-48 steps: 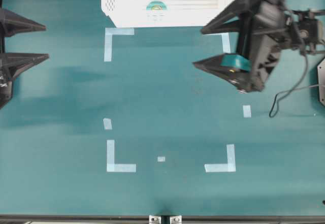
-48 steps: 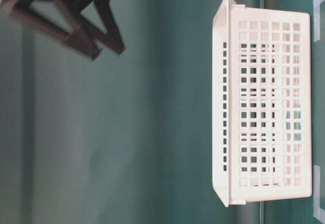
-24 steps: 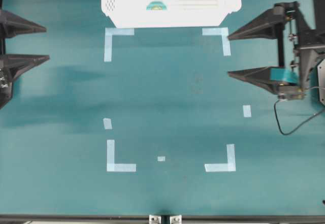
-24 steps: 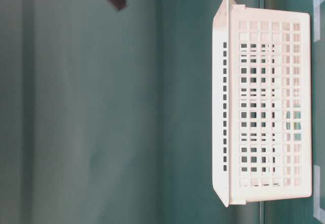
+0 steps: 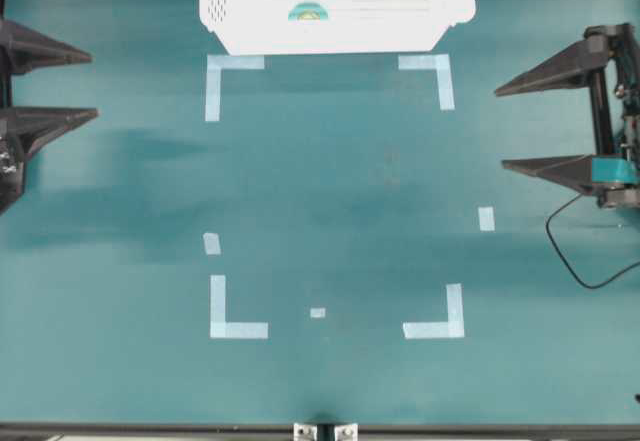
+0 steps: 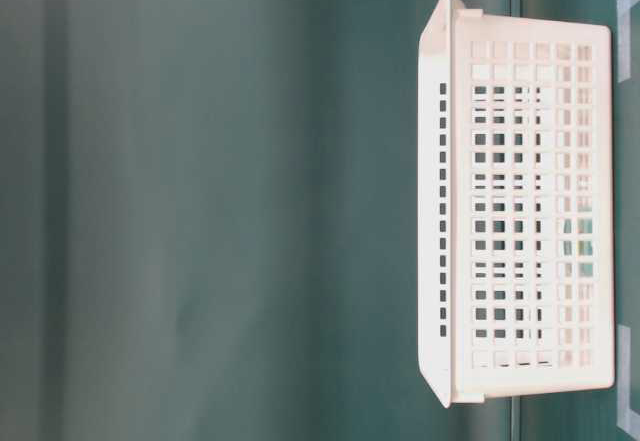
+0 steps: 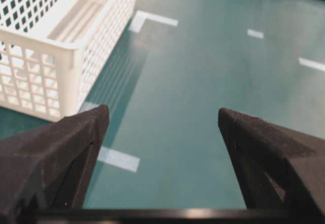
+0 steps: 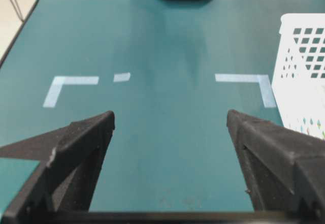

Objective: Put the tape into the white basket.

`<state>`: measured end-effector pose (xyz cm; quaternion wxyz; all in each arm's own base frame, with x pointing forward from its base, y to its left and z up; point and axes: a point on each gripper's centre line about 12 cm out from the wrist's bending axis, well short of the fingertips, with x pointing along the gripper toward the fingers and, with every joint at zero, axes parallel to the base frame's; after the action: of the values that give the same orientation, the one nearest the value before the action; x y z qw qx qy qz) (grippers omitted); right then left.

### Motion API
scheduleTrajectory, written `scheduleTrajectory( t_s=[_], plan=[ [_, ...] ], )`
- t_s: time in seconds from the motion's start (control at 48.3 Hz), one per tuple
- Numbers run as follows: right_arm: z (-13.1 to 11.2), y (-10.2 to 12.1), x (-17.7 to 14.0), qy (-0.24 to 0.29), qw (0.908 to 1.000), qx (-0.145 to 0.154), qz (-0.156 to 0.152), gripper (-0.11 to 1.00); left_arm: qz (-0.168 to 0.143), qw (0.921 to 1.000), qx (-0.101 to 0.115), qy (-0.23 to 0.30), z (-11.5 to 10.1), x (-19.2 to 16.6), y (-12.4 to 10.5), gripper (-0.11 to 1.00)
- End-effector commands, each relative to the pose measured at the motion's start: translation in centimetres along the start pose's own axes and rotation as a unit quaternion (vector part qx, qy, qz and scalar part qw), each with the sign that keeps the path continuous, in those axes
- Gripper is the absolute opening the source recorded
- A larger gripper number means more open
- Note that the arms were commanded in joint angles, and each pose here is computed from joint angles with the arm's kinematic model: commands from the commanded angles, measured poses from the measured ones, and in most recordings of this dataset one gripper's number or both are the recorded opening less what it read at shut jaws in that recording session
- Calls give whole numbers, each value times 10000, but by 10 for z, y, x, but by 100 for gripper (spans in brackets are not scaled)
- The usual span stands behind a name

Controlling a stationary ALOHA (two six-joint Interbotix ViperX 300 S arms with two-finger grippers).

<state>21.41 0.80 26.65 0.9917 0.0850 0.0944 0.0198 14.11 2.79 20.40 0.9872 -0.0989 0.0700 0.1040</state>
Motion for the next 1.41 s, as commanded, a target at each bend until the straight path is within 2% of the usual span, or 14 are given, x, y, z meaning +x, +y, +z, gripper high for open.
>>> scheduleTrajectory(
  t_s=[0.0,0.31,0.828,1.014,1.2,1.386],
  plan=[
    [0,-2,-7,-139,9999,2,-29,98,5,9999,-3,-110,6,1,0,76],
    [-15,-10,-33,-331,9992,17,-205,98,28,10000,-4,10,-5,1,2,76],
    [-32,-13,-42,-308,9991,-170,-244,98,38,10000,4,63,-9,1,2,76],
    [-40,-19,-52,-365,9983,-142,-431,98,38,10000,-4,63,-10,0,3,76],
    [-46,-28,-56,-184,9968,-79,-770,98,32,10000,-2,72,-10,0,2,76],
    [-49,-28,-56,-145,9967,-76,-791,98,42,10000,-4,86,-11,0,3,76]
  ],
)
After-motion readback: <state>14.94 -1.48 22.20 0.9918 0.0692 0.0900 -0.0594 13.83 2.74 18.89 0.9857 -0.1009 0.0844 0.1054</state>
